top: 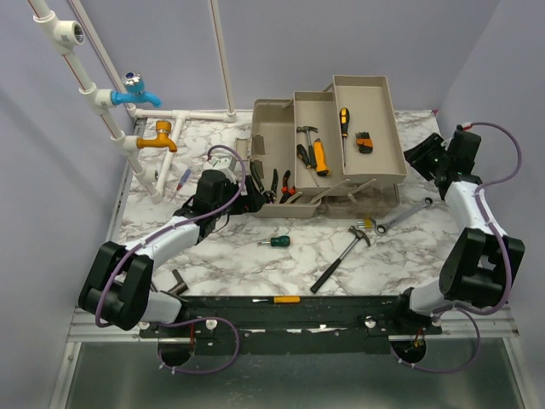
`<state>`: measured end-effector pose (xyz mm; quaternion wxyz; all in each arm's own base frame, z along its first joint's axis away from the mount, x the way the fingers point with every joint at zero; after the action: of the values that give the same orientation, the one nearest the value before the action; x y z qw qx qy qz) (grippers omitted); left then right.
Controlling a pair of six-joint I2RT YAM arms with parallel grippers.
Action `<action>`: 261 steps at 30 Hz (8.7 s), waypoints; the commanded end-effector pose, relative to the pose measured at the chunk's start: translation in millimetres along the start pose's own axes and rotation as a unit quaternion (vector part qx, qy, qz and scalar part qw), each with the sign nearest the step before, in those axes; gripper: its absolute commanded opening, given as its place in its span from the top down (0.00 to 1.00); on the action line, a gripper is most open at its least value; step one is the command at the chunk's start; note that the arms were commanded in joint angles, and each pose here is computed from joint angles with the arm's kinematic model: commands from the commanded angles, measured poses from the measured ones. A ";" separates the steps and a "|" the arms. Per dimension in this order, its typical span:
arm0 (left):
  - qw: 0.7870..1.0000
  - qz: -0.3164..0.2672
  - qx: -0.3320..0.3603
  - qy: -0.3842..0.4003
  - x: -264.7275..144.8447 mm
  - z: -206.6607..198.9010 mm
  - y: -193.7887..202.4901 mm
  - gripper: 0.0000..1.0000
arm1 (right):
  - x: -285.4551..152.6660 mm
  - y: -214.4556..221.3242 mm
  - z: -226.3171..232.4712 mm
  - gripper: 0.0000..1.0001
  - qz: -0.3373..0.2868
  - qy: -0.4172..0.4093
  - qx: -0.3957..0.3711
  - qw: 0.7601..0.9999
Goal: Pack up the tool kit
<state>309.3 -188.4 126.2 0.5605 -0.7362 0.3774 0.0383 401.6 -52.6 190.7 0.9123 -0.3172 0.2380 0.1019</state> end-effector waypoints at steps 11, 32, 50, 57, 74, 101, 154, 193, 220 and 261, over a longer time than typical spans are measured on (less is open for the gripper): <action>1.000 -0.020 -0.001 0.019 -5.6 -7.2 -6.9 0.09 | 37.1 54.6 -37.6 0.57 0.132 0.001 -0.013 0.991; 0.999 -0.021 0.001 0.030 -9.5 -10.6 -6.8 0.09 | 28.9 59.6 -47.2 0.64 0.116 0.096 -0.094 0.984; 0.999 -0.005 0.004 0.035 -3.1 -10.8 -3.1 0.10 | -31.8 13.6 46.1 0.99 -0.010 0.108 -0.206 0.972; 1.000 -0.004 0.004 0.022 -2.7 -6.8 -2.2 0.22 | -50.0 2.7 82.4 0.99 -0.050 0.152 -0.268 0.950; 0.984 -0.008 0.029 0.177 3.6 -48.4 -4.1 0.28 | -61.3 35.4 176.4 0.99 -0.133 0.216 -0.427 0.868; 0.972 0.020 0.053 0.226 10.5 -89.1 2.8 0.23 | -65.6 164.1 261.5 0.96 -0.264 0.282 -0.623 0.680; 0.976 -0.209 -0.038 -0.051 -92.1 31.8 -20.3 0.11 | -146.5 217.1 313.8 0.09 -0.309 0.124 -0.373 0.866; 0.991 -0.096 -0.092 0.018 -16.7 10.2 -56.9 0.11 | -96.4 152.0 266.9 0.02 -0.066 -0.181 -0.250 0.949; 0.975 -0.107 -0.190 0.036 75.3 38.6 -118.4 0.11 | 59.0 149.9 188.3 0.29 0.082 -0.028 -0.240 0.967; 0.973 -0.032 -0.221 0.064 58.8 19.7 -50.8 0.45 | -0.8 122.8 141.6 0.42 0.058 -0.017 -0.278 0.959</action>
<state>386.4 -183.6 151.8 0.3753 -0.8756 0.3017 0.0365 428.1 136.4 238.6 0.8058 -0.5299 0.1762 0.1970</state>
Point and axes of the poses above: each gripper's point midway between its finger pads, its own x axis out along the fingers, its own z axis along the line the jaws close on, y = z × x, the point moved 3 cm from there along -x, back along the fingers, and after that the axes turned 11 degrees about x, right-handed, at the moved point
